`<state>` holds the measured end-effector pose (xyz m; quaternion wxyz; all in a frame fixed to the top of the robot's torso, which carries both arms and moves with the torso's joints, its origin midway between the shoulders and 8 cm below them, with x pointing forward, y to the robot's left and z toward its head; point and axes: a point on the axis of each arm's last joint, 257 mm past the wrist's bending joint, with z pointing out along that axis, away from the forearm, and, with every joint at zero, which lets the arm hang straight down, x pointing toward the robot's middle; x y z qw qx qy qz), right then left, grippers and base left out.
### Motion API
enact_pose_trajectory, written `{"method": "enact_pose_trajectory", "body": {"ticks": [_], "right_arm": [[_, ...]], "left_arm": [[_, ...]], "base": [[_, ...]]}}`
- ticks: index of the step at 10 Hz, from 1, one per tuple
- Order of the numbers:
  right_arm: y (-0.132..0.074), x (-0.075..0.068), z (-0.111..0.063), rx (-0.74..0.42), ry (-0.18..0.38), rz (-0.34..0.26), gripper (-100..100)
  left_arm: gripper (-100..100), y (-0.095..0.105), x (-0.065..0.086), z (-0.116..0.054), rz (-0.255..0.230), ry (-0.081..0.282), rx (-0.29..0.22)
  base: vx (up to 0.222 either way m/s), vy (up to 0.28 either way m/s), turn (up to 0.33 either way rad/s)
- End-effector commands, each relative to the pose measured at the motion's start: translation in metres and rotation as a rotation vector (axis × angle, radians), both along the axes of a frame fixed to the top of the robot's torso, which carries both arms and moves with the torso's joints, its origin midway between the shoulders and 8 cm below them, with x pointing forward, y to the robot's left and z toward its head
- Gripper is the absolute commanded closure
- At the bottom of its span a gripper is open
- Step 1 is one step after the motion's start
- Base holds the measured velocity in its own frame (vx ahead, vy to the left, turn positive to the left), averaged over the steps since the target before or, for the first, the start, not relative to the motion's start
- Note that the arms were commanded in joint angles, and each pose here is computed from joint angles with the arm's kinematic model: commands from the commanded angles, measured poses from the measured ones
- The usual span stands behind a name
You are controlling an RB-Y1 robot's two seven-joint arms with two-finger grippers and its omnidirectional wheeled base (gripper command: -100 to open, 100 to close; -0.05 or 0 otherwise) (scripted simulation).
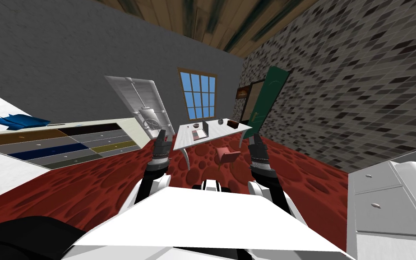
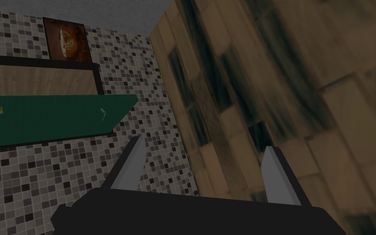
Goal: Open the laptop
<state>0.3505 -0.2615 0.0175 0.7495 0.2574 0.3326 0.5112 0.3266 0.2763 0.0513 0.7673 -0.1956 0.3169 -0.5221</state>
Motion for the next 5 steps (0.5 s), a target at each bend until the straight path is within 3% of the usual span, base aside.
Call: {"method": "enact_pose_trajectory", "body": {"ticks": [1, 5], "right_arm": [[0.000, 0.000, 0.000, 0.000, 0.000, 0.000, 0], [0.000, 0.000, 0.000, 0.000, 0.000, 0.000, 0]], "left_arm": [[-100, 0.012, 0.020, -0.020, 0.020, 0.056, 0.048], [-100, 0.027, 0.040, -0.038, 0.052, 0.109, 0.080]], "base": [[-0.007, -0.111, -0.012], [-0.012, -0.086, -0.010]]}}
